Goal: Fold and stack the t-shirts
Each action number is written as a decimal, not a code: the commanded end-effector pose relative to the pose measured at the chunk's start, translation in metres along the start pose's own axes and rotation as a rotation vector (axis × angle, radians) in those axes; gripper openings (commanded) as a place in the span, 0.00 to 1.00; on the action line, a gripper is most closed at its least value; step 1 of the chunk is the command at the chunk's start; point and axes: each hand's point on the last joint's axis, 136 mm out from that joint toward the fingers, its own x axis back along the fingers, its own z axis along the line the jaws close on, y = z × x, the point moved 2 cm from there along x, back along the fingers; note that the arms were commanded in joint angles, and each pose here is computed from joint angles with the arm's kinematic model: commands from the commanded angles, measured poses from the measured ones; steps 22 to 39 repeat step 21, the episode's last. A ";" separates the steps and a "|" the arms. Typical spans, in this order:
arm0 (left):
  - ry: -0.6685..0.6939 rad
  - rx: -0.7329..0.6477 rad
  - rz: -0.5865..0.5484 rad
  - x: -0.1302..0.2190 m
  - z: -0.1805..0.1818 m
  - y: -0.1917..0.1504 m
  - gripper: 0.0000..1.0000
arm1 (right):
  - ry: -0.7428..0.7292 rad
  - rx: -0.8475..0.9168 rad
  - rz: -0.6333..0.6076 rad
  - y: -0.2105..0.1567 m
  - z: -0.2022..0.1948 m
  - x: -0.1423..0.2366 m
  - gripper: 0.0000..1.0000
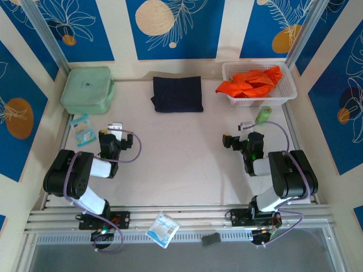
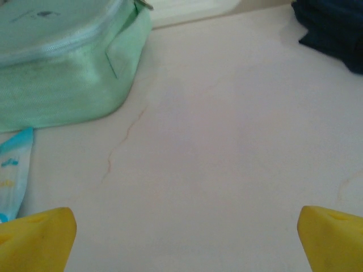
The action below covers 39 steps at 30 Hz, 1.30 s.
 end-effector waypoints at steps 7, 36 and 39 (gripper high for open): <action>-0.038 0.037 -0.016 -0.004 0.001 0.010 0.99 | 0.044 -0.064 -0.039 0.032 -0.005 -0.008 0.99; -0.063 0.053 -0.008 -0.005 0.002 0.010 0.99 | 0.043 -0.063 -0.041 0.032 -0.005 -0.008 0.99; -0.063 0.053 -0.008 -0.005 0.002 0.010 0.99 | 0.043 -0.063 -0.041 0.032 -0.005 -0.008 0.99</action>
